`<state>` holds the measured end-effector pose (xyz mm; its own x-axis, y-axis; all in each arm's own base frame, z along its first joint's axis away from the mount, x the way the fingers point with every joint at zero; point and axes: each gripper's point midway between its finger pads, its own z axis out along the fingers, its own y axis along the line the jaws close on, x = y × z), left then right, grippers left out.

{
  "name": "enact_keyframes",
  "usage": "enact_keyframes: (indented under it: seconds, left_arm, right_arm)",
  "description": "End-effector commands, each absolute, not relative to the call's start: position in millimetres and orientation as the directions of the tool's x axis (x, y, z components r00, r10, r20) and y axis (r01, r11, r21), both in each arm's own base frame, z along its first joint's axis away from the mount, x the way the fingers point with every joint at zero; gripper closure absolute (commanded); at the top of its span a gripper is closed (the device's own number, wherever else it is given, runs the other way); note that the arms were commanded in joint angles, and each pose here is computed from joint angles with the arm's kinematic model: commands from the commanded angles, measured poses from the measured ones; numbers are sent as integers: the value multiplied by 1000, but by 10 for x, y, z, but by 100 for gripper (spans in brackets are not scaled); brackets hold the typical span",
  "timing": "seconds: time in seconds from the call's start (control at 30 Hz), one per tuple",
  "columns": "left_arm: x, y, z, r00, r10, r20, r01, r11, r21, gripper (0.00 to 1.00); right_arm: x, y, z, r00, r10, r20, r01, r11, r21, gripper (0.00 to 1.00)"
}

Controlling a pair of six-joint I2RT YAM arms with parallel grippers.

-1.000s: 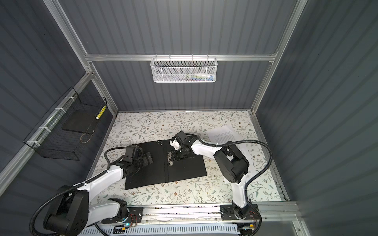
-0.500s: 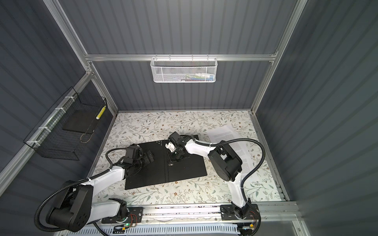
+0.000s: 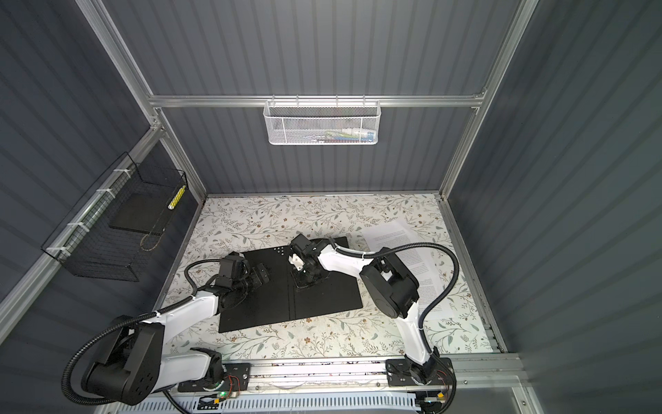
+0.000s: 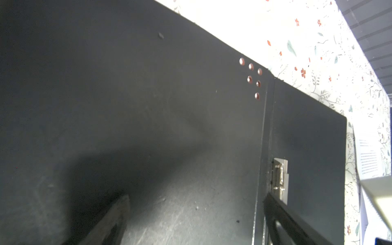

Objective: Put the files into the folder
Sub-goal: 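Move the right gripper to the metal clip while the left holds the folder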

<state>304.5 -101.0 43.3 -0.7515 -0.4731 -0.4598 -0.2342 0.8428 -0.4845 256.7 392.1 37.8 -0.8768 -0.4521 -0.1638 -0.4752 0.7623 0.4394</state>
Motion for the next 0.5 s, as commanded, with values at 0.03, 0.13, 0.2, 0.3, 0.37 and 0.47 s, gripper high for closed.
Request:
enact_keyframes:
  seconds: [0.03, 0.13, 0.2, 0.3, 0.37, 0.47]
  left_arm:
    - [2520, -927, -103, -849, -456, -267, -335, 855, -396, 0]
    - [2535, -929, -86, -851, -451, -267, -330, 857, -395, 0]
    - [2547, -930, -74, -851, -451, -270, -328, 857, -398, 0]
    - [2533, -918, -87, -852, -451, -266, -331, 858, -393, 0]
    - [2519, -910, -105, -854, -449, -261, -333, 859, -388, 0]
    - [2521, -910, -107, -855, -450, -258, -334, 858, -390, 0]
  right_arm:
    - [2585, 3945, 415, -868, -469, -164, -492, 765, 417, 100]
    - [2643, 3918, 370, -866, -471, -166, -497, 784, 372, 100]
    - [2643, 3901, 334, -867, -473, -155, -496, 790, 361, 100]
    - [2650, 3880, 297, -868, -475, -145, -494, 797, 347, 100]
    - [2642, 3854, 268, -869, -477, -132, -492, 803, 336, 100]
    - [2628, 3828, 230, -870, -479, -119, -489, 808, 328, 100]
